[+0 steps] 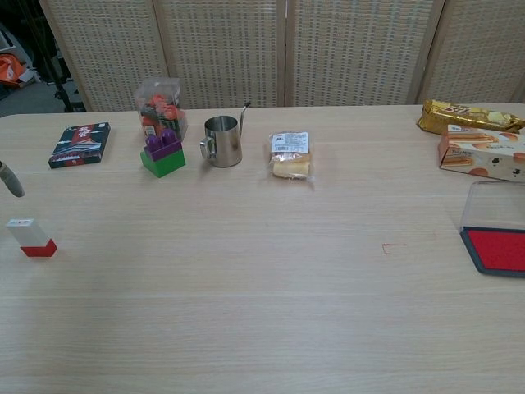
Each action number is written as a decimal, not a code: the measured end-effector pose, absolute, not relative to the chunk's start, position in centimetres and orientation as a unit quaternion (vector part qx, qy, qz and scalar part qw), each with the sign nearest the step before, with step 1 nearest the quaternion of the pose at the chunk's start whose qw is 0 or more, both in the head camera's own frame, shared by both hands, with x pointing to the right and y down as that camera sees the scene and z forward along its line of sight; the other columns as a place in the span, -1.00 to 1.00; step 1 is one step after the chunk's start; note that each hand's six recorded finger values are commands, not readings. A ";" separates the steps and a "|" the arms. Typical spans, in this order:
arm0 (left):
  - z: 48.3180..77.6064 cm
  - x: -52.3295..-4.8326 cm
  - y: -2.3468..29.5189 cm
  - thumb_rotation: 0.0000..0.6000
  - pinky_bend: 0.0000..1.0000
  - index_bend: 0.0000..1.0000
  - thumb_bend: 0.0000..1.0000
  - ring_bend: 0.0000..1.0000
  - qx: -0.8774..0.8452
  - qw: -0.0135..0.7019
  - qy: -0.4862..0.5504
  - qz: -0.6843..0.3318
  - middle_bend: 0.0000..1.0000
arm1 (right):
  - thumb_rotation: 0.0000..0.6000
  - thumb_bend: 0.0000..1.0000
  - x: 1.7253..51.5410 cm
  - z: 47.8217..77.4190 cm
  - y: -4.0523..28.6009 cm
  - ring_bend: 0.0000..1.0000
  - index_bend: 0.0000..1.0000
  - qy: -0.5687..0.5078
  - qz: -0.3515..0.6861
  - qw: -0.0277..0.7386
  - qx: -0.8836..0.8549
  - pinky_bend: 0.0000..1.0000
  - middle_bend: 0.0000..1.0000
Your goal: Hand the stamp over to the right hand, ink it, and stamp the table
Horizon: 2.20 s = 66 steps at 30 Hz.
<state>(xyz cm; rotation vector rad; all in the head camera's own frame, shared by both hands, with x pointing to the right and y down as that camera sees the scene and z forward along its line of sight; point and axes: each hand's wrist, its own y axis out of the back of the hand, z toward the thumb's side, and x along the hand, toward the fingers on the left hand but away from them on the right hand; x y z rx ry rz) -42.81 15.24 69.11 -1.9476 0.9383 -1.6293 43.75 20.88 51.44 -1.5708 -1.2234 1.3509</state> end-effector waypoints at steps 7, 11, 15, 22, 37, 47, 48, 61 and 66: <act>70.5 -41.5 15.4 1.00 0.84 -0.04 -0.49 1.00 -0.700 0.219 0.324 -0.597 0.98 | 1.00 -1.00 43.9 51.5 20.8 -1.00 -1.00 -0.476 0.524 0.355 -0.611 -1.00 -1.00; 70.9 -40.9 15.4 1.00 0.84 0.01 -0.47 1.00 -0.699 0.223 0.317 -0.601 0.98 | 1.00 -1.00 43.9 51.4 20.7 -1.00 -1.00 -0.477 0.523 0.354 -0.611 -1.00 -1.00; 71.4 -40.3 15.6 1.00 0.84 0.06 -0.44 1.00 -0.699 0.226 0.309 -0.605 0.99 | 1.00 -1.00 44.0 51.4 20.7 -1.00 -1.00 -0.478 0.523 0.352 -0.612 -1.00 -1.00; 71.6 -40.1 15.6 1.00 0.84 0.20 -0.34 1.00 -0.693 0.230 0.305 -0.612 0.98 | 1.00 -1.00 44.2 51.3 20.6 -1.00 -1.00 -0.480 0.522 0.349 -0.612 -1.00 -1.00; 69.9 -38.2 14.3 1.00 0.84 0.22 -0.35 1.00 -0.698 0.239 0.315 -0.597 0.98 | 1.00 -1.00 44.3 51.4 20.6 -1.00 -1.00 -0.480 0.523 0.346 -0.613 -1.00 -1.00; 66.5 -30.9 9.8 1.00 0.84 0.26 -0.34 1.00 -0.739 0.234 0.309 -0.551 0.99 | 1.00 -1.00 44.6 51.3 20.3 -1.00 -1.00 -0.486 0.523 0.341 -0.611 -1.00 -1.00; 66.2 -29.8 9.2 1.00 0.84 0.26 -0.34 1.00 -0.745 0.230 0.308 -0.546 0.99 | 1.00 -1.00 44.7 51.3 20.3 -1.00 -1.00 -0.486 0.523 0.340 -0.612 -1.00 -1.00; 66.1 -16.6 7.3 1.00 0.84 0.26 -0.33 1.00 -0.817 0.169 0.238 -0.497 0.99 | 1.00 -1.00 44.8 51.0 20.1 -1.00 -1.00 -0.493 0.514 0.335 -0.617 -1.00 -1.00; 66.7 -11.8 8.0 1.00 0.84 0.26 -0.33 1.00 -0.829 0.170 0.200 -0.494 0.99 | 1.00 -1.00 45.2 50.9 19.9 -1.00 -1.00 -0.499 0.513 0.329 -0.616 -1.00 -1.00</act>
